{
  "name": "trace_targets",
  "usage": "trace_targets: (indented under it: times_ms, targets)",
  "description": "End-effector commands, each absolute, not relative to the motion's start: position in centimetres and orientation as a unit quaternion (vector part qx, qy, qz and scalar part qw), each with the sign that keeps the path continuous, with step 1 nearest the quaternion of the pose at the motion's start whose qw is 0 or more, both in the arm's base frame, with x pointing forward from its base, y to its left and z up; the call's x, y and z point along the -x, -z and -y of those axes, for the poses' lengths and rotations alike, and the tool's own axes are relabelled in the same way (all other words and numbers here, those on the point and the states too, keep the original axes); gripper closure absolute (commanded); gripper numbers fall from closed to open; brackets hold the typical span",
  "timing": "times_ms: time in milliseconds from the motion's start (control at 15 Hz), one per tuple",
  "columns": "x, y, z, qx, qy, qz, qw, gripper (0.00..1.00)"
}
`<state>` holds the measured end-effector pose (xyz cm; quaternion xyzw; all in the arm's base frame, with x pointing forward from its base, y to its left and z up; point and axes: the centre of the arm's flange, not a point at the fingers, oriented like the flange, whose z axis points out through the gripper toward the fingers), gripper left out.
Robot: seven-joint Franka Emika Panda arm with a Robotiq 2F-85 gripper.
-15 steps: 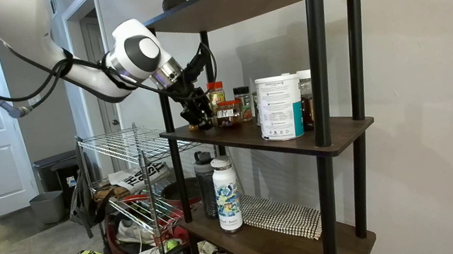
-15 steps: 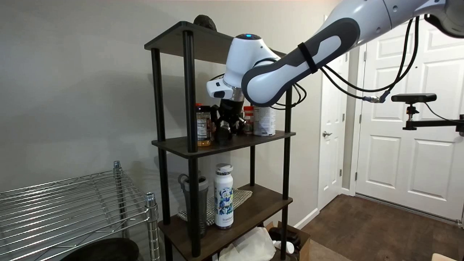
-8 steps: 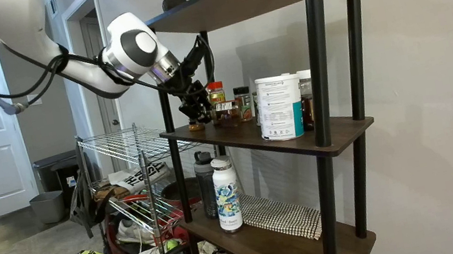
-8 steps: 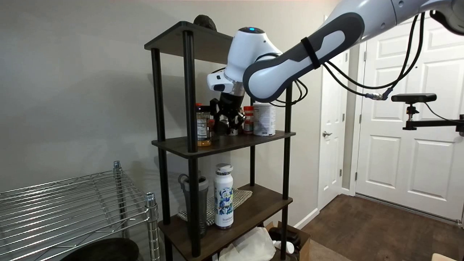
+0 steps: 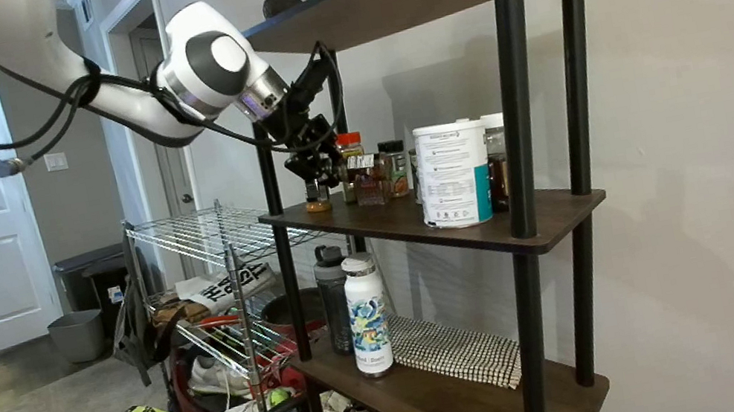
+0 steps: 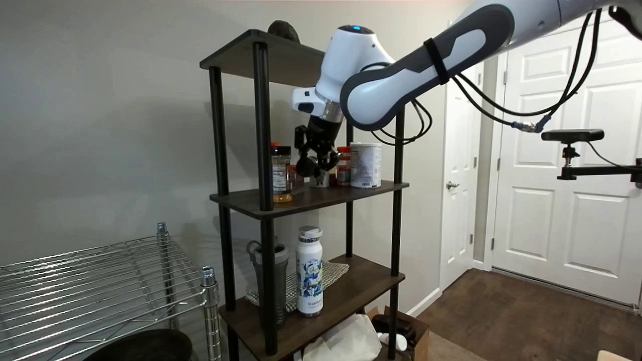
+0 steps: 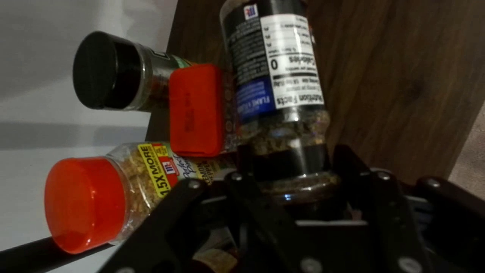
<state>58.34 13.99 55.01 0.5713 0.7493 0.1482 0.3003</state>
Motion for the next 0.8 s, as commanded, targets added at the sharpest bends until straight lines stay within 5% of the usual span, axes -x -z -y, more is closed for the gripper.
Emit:
trace_targets:
  times_ms: [0,733]
  targets:
    - [-56.8,-55.8,-13.3,-0.598,-0.180,-0.725,0.290,0.69]
    - [-56.4,-57.0,-13.3,-0.651,-0.242,-0.673,0.254,0.69]
